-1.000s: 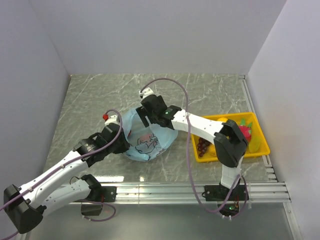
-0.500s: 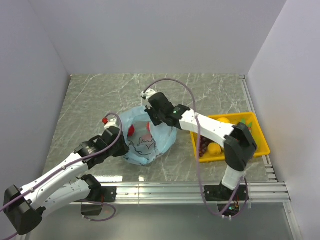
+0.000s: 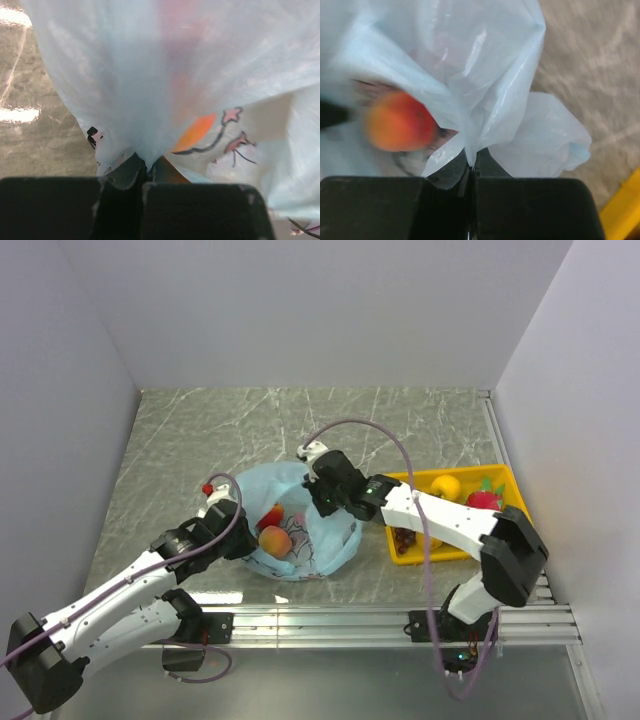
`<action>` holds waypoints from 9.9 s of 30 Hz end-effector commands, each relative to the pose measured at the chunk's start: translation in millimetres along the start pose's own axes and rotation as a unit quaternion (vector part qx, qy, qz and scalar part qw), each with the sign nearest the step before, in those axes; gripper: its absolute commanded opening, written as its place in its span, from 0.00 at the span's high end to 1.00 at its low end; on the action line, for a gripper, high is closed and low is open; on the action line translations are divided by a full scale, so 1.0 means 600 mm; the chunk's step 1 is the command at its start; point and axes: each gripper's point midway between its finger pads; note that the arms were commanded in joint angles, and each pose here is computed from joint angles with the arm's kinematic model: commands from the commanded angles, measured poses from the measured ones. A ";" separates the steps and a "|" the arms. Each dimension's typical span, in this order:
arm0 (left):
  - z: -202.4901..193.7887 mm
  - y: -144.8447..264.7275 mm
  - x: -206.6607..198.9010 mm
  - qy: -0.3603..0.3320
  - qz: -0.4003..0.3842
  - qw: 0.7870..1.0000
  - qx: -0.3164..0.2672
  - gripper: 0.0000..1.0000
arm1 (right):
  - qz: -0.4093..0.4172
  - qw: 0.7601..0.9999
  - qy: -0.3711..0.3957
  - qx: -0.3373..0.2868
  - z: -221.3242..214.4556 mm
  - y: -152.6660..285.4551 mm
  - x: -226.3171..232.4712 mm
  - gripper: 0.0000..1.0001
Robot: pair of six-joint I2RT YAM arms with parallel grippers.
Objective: Untie the knot of the plastic bag and take out the fruit
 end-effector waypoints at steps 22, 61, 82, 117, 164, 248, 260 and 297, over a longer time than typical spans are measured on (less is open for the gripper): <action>-0.007 0.008 -0.023 0.008 -0.028 0.999 0.020 0.99 | -0.037 0.990 -0.088 -0.101 0.098 0.100 0.043 0.17; -0.005 0.008 -0.020 0.003 -0.019 1.000 0.019 0.99 | -0.031 0.973 -0.223 -0.041 -0.034 -0.107 0.138 0.87; 0.005 0.004 -0.031 -0.002 -0.024 1.000 0.008 1.00 | -0.215 0.928 -0.264 -0.150 -0.031 0.196 -0.192 0.98; 0.012 0.009 -0.041 -0.002 -0.030 1.000 0.005 0.99 | -0.316 0.900 -0.297 -0.025 -0.177 0.194 -0.335 0.01; 0.020 0.020 -0.095 -0.035 -0.041 0.998 0.039 1.00 | -0.097 0.989 -0.089 -0.070 0.031 -0.212 -0.011 0.02; 0.156 0.139 0.003 0.065 0.020 0.977 -0.201 0.96 | -0.432 0.805 -0.318 -0.255 -0.116 0.576 -0.307 0.00; 0.202 0.222 0.023 0.103 0.019 0.959 -0.264 0.37 | -0.448 0.784 -0.220 -0.370 -0.096 0.732 -0.224 0.00; 0.282 0.478 0.074 0.127 -0.142 0.886 -0.424 0.01 | -0.411 0.791 -0.165 -0.423 -0.145 0.750 -0.143 0.00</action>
Point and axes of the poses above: each gripper's point midway between its finger pads, its own y axis back along the fingers, its own x axis along the line the jaws close on, z = x × y, and after that the axes turned 10 degrees about y, right-handed
